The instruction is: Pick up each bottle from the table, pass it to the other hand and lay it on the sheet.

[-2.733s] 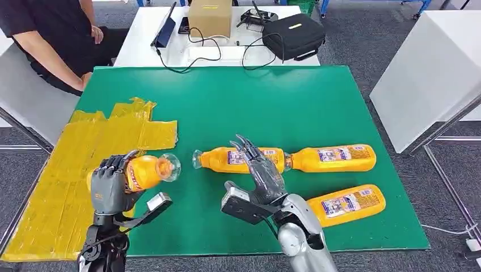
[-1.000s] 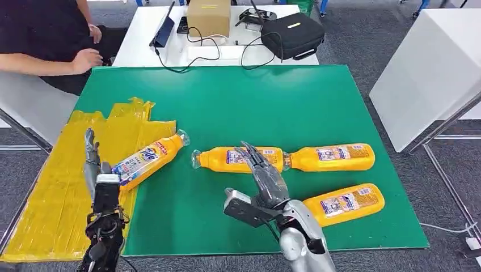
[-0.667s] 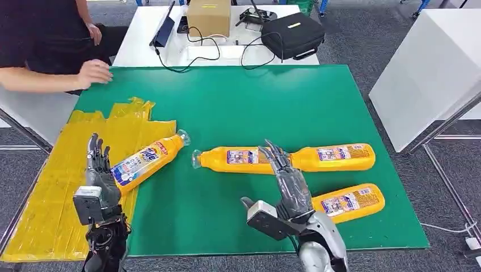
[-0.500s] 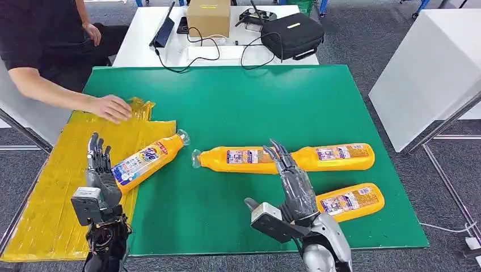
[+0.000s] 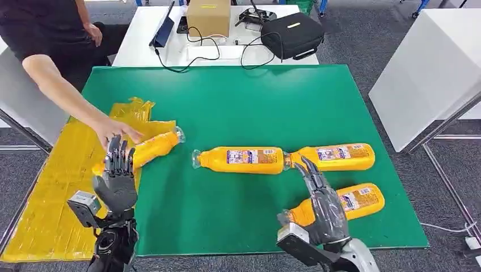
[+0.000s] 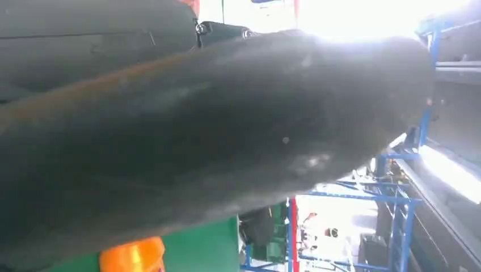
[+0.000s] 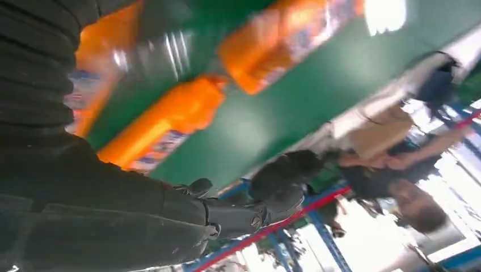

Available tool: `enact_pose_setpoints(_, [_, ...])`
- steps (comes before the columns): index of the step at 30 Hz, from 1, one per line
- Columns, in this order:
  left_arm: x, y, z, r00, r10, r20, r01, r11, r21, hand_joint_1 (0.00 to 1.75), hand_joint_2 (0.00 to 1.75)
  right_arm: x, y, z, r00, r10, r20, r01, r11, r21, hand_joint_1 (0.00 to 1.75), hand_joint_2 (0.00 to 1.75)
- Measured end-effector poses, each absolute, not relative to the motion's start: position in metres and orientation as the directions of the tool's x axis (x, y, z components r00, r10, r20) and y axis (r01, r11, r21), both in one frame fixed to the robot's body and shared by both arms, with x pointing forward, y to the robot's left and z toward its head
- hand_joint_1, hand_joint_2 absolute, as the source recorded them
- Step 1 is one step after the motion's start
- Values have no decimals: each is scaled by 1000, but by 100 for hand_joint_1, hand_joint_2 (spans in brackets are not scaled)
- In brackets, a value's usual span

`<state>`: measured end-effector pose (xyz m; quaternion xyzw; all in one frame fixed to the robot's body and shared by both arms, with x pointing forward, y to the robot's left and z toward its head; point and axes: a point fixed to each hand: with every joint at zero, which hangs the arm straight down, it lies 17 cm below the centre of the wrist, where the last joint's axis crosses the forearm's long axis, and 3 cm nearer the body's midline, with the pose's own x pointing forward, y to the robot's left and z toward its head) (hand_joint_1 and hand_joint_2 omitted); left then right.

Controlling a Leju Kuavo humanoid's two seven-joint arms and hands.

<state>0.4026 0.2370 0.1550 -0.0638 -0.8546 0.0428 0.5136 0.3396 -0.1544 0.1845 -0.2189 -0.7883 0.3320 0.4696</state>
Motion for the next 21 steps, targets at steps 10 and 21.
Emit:
enact_pose_setpoints(10, [371,255,143,-449,98,888,-2,994,-110,0,0,321,-251,141,-337,796,503,43,546,-836,0,175])
enact_pose_setpoints(21, [375,253,152,-467,89,880,10,995,-96,0,0,331,-310,117,-195,914,356,41,370,-928,0,175])
